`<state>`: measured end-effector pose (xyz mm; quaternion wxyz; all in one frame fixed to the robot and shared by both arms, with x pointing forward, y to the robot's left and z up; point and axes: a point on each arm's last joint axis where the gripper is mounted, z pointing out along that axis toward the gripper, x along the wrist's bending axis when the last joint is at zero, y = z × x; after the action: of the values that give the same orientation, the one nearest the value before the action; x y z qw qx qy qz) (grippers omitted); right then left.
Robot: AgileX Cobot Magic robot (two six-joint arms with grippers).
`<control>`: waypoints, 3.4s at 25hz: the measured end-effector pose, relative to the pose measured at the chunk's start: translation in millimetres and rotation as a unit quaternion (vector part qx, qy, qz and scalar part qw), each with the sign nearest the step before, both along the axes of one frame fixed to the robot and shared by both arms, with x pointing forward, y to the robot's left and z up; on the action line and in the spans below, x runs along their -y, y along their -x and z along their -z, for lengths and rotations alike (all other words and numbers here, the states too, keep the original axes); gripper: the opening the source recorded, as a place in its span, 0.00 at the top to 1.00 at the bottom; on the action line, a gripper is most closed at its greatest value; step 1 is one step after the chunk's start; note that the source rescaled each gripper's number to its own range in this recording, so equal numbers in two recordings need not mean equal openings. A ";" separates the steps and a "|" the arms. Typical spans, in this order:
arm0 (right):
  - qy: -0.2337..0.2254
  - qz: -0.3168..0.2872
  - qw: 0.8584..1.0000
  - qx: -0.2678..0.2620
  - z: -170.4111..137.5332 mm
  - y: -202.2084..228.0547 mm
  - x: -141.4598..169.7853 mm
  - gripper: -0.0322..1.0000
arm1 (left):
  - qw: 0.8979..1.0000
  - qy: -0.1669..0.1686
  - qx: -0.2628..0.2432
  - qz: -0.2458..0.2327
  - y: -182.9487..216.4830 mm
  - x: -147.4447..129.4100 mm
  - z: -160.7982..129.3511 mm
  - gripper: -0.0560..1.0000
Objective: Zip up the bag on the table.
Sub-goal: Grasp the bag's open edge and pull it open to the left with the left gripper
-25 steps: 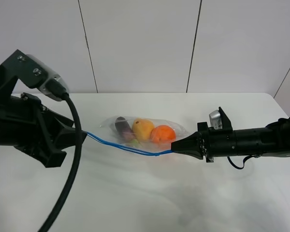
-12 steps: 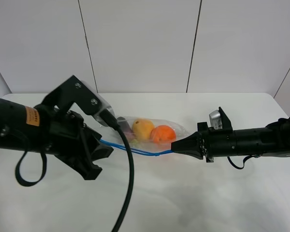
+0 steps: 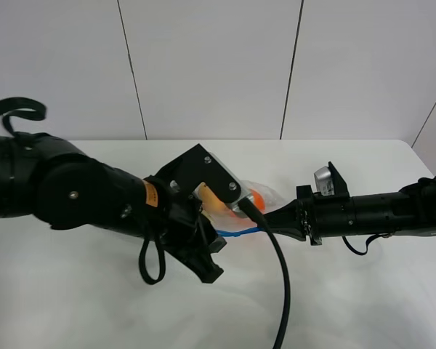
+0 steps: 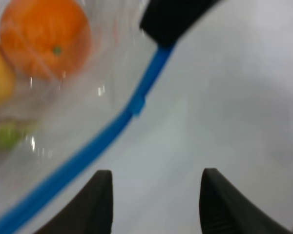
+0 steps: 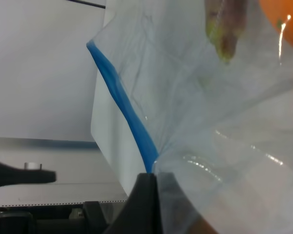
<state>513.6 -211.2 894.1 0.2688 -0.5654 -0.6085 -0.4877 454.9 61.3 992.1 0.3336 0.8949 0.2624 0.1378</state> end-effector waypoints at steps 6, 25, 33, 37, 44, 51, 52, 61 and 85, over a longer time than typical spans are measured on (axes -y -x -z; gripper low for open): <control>0.000 0.001 1.000 -0.001 0.0 0.0 0.0 0.97 | 1.000 -0.010 0.001 0.005 -23.0 24.7 18.2 0.20; -0.027 0.012 1.000 -0.007 -4.1 -1.6 -1.2 0.97 | 1.000 -0.020 0.016 0.015 -38.0 39.4 39.7 0.20; -0.034 0.010 0.999 -0.007 -5.3 -1.3 -1.7 0.97 | 0.999 -0.023 0.024 0.021 -38.6 39.5 39.2 0.20; -0.037 0.009 0.999 -0.006 -5.9 -1.0 -1.9 0.97 | 0.999 -0.025 0.029 0.026 -38.8 39.7 39.1 0.20; -0.040 0.008 0.999 -0.006 -6.4 -0.9 -2.2 0.97 | 0.999 -0.028 0.035 0.027 -41.9 37.1 38.9 0.41; -0.044 0.014 0.999 -0.004 -7.4 -2.8 -2.0 0.97 | 0.999 -0.035 0.027 0.013 -48.8 27.6 41.0 0.55; -0.044 0.014 0.999 -0.004 -7.4 -2.8 -2.0 0.97 | 0.999 -0.036 0.026 0.012 -49.0 26.7 41.6 0.59; -0.044 0.014 0.999 -0.004 -7.5 -2.8 -2.1 0.97 | 0.999 -0.037 0.026 0.012 -49.0 26.2 42.2 0.72; -0.041 0.018 0.999 -0.005 -7.0 -3.3 -1.8 0.97 | 0.998 -0.051 0.034 0.027 -50.6 23.5 42.8 0.95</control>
<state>516.9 -209.4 901.1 0.2860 -0.5666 -0.5765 -0.5146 505.5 37.8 949.3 0.3001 0.9123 0.2190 0.1724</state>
